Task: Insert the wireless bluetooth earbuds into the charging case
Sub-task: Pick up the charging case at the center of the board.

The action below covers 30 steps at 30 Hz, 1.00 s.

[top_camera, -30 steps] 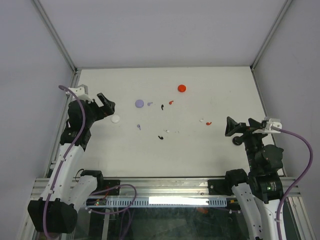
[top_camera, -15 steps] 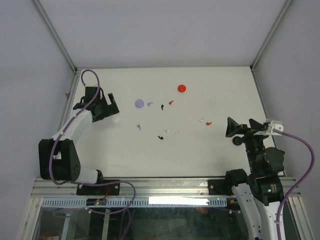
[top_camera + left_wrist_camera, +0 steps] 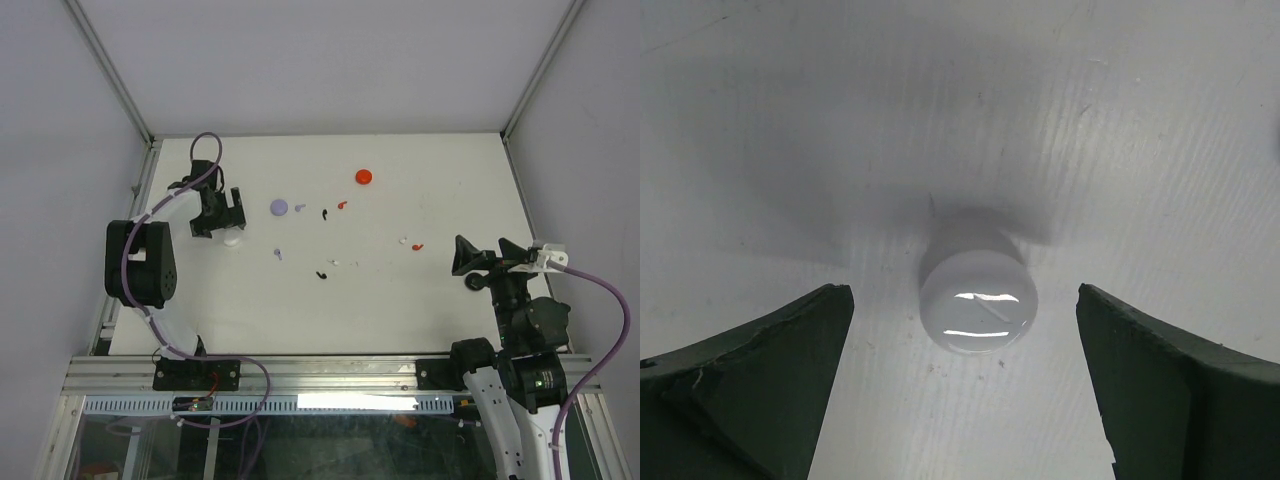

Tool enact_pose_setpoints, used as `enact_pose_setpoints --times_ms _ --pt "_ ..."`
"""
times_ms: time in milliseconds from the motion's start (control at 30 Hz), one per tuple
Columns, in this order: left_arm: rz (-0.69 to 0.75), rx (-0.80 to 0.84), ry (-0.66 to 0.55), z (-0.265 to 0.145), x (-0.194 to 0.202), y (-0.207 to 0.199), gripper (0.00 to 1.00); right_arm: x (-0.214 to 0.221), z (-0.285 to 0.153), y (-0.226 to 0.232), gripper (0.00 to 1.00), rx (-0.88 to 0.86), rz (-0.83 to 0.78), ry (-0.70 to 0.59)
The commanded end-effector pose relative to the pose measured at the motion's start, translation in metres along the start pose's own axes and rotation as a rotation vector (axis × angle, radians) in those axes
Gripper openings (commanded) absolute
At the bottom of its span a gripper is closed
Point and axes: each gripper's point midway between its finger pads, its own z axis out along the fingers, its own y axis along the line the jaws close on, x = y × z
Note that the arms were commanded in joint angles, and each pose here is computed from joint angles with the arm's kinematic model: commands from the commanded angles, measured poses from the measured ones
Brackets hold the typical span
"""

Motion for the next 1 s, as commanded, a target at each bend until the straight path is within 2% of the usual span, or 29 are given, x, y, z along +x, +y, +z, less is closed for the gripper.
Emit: enact_pose_setpoints --times_ms 0,367,567,767,967 --pt "0.099 -0.01 -0.009 0.005 -0.009 -0.012 0.98 -0.018 0.0 0.003 0.99 -0.009 0.016 -0.073" --pt "0.222 -0.042 0.039 0.009 0.018 -0.029 0.89 -0.017 0.002 0.002 0.99 -0.005 0.013 -0.064" --pt "0.23 -0.015 0.029 0.001 0.018 -0.038 0.79 -0.016 0.002 0.001 0.99 0.0 0.015 -0.061" --pt "0.231 -0.051 0.011 0.0 0.015 -0.032 0.75 -0.015 0.003 0.002 0.99 -0.003 0.013 -0.058" --pt "0.243 -0.029 0.033 0.005 0.018 -0.036 0.6 -0.016 0.002 0.002 0.99 -0.006 0.014 -0.06"
